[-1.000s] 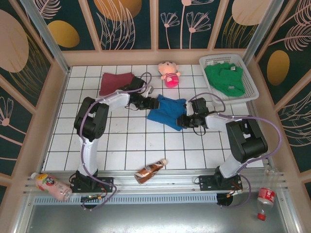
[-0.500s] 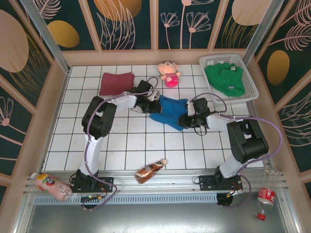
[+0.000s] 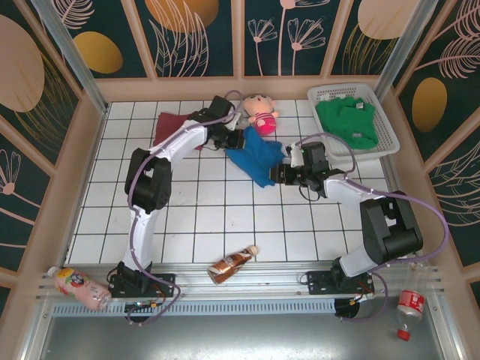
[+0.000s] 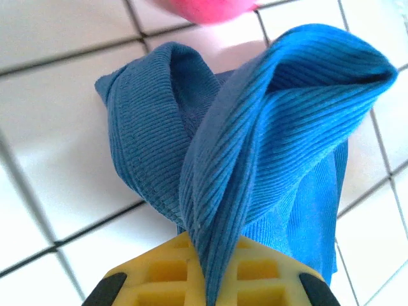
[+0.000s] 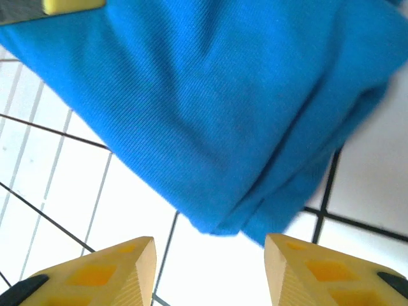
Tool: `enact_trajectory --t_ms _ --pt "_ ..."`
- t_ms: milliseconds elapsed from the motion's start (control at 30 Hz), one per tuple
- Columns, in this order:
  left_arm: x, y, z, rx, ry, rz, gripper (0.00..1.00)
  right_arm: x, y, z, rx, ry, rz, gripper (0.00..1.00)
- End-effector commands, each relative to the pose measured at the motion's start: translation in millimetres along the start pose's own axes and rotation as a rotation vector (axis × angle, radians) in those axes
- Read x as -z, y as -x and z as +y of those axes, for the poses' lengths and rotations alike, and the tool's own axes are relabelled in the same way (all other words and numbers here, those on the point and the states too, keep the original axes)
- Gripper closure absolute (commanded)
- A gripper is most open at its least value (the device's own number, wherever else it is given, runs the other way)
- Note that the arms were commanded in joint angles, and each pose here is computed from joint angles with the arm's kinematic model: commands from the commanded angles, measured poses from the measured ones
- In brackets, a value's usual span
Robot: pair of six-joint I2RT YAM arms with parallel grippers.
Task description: Fold and stack the tank tops
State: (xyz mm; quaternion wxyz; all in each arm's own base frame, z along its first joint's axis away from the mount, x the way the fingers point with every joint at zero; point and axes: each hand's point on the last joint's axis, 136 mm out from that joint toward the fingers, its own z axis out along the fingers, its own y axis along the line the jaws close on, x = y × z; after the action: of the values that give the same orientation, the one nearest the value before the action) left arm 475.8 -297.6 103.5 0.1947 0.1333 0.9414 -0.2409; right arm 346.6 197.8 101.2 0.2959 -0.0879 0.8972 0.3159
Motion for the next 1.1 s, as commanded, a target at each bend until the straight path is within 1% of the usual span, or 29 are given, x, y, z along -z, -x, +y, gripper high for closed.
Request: enact_trajectory --t_ms 0,133,233,367,533,867,1067 --pt "17.4 4.0 51.1 -0.003 0.136 0.028 1.0 10.2 41.5 21.3 0.043 0.079 -0.12 0.49" --pt "35.0 30.8 72.1 -0.013 0.177 -0.012 1.0 10.1 52.8 28.6 0.037 0.124 -0.157 0.48" --pt "46.8 41.9 90.9 -0.023 0.244 0.0 1.0 8.3 55.8 31.0 0.016 0.147 -0.166 0.47" --pt "61.8 64.2 105.0 -0.017 0.272 -0.063 1.0 4.8 58.2 32.9 0.001 0.168 -0.167 0.46" --pt "87.9 72.7 126.6 0.024 0.327 -0.103 1.0 1.4 62.9 34.1 -0.002 0.176 -0.165 0.46" --pt "123.2 93.6 150.5 0.076 0.367 -0.205 1.0 -4.2 62.1 36.2 -0.018 0.197 -0.162 0.45" --pt "141.2 107.5 148.3 0.07 0.349 -0.256 1.0 -5.7 59.6 36.1 -0.022 0.198 -0.157 0.45"
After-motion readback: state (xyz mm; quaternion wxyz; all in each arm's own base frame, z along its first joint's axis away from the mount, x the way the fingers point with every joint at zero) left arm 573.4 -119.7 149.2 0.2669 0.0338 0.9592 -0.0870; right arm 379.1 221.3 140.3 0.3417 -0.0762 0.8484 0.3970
